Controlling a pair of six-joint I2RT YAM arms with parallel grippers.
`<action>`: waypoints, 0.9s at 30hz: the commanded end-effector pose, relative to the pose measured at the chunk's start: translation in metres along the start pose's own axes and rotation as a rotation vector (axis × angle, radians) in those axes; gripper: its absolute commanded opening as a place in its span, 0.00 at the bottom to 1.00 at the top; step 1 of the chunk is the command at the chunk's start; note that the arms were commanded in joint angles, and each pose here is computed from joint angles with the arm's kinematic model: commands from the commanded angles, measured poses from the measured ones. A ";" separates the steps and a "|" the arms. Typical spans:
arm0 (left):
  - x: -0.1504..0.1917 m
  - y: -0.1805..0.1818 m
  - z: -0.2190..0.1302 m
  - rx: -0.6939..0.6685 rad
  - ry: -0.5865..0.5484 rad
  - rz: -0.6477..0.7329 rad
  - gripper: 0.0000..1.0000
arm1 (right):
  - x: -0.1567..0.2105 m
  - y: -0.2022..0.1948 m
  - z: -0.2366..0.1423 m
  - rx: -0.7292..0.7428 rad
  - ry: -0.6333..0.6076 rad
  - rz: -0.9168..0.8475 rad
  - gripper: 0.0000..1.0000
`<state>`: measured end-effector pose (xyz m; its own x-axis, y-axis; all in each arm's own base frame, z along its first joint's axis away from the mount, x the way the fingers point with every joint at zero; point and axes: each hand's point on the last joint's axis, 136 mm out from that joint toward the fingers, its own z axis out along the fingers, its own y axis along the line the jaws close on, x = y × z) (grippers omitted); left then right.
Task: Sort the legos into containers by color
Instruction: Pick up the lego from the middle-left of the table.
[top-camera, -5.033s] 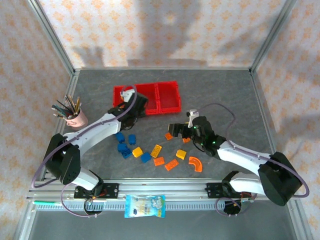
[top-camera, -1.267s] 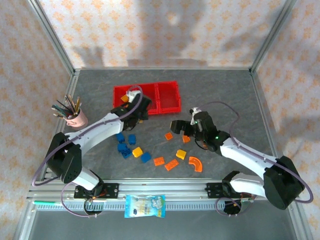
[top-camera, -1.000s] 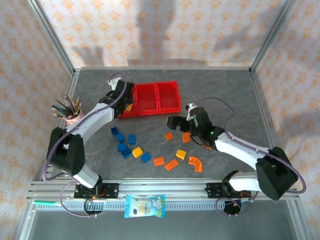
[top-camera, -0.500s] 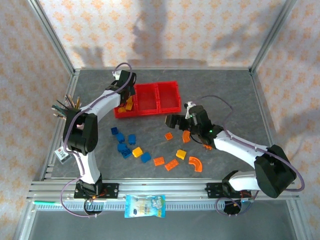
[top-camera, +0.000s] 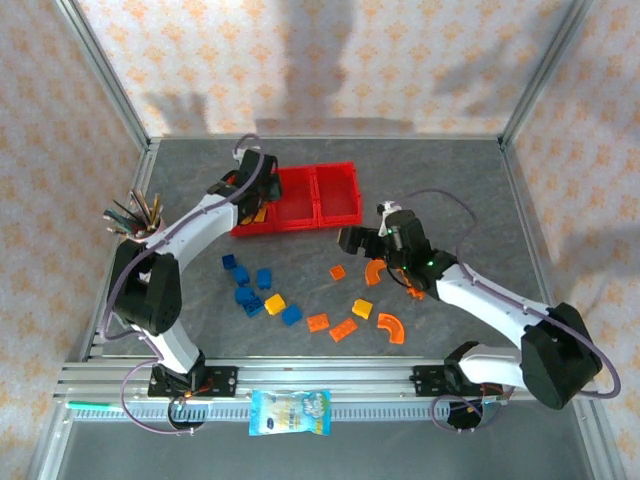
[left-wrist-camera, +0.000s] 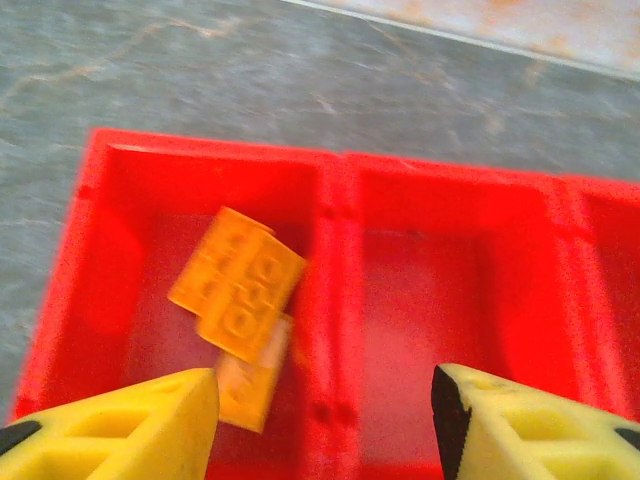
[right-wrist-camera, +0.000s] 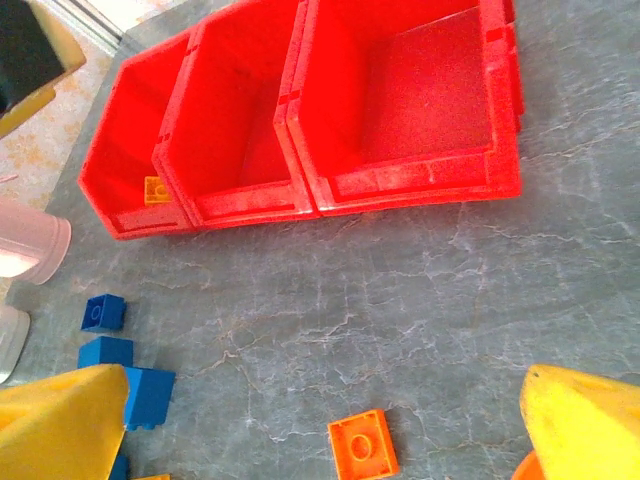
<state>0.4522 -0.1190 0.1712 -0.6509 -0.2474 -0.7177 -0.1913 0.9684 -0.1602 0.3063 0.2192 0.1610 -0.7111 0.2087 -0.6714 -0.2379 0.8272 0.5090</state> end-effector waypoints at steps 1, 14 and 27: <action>0.034 -0.029 -0.018 0.074 0.067 0.035 0.61 | -0.001 -0.011 -0.014 0.053 -0.008 0.005 1.00; 0.135 -0.108 -0.081 0.287 0.213 0.101 0.64 | 0.037 -0.062 -0.053 0.246 0.039 0.132 1.00; 0.236 -0.148 -0.116 0.365 0.400 0.295 0.76 | 0.073 -0.097 -0.078 0.383 0.089 0.282 1.00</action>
<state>0.2531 -0.3242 0.1151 -0.8558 0.0767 -0.5116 0.2580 0.9205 -0.2935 0.2352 0.1299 0.1132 -0.7811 0.3672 -0.5050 0.1316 0.8874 0.4417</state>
